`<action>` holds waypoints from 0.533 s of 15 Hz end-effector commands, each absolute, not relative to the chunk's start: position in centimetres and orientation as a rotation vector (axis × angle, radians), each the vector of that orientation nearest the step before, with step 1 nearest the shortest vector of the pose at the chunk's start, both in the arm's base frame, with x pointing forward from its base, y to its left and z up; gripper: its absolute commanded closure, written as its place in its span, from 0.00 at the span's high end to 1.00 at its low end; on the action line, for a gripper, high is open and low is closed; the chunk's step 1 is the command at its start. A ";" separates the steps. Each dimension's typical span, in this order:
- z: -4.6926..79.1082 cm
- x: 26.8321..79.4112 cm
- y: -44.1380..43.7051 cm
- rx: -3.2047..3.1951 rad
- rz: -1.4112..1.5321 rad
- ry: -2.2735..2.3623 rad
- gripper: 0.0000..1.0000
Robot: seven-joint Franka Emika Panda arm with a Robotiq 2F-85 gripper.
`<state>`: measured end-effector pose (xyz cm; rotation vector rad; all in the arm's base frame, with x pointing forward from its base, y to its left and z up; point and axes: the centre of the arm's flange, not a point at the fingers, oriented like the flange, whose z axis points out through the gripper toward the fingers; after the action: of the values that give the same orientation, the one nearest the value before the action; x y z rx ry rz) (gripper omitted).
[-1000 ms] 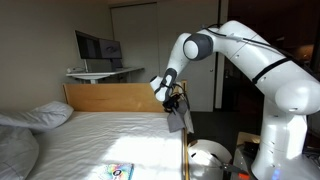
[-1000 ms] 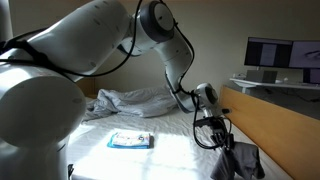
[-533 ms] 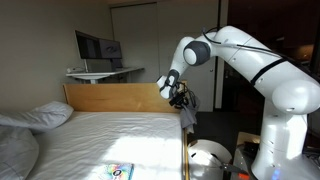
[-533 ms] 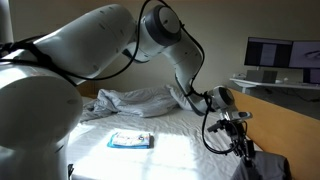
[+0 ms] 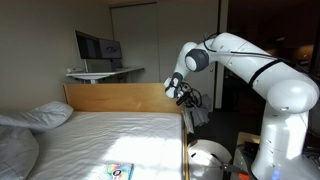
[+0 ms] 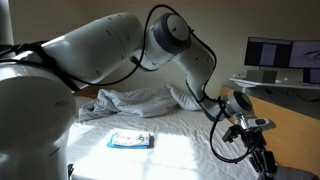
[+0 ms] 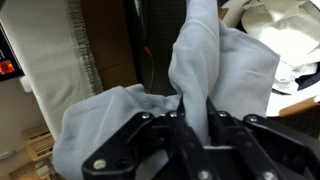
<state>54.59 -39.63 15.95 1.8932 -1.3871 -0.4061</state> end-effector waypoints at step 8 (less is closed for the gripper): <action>17.7 55.1 -46.4 1.487 -0.446 -1.587 0.06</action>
<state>53.34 -45.51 16.68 1.6079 -1.5673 -0.4389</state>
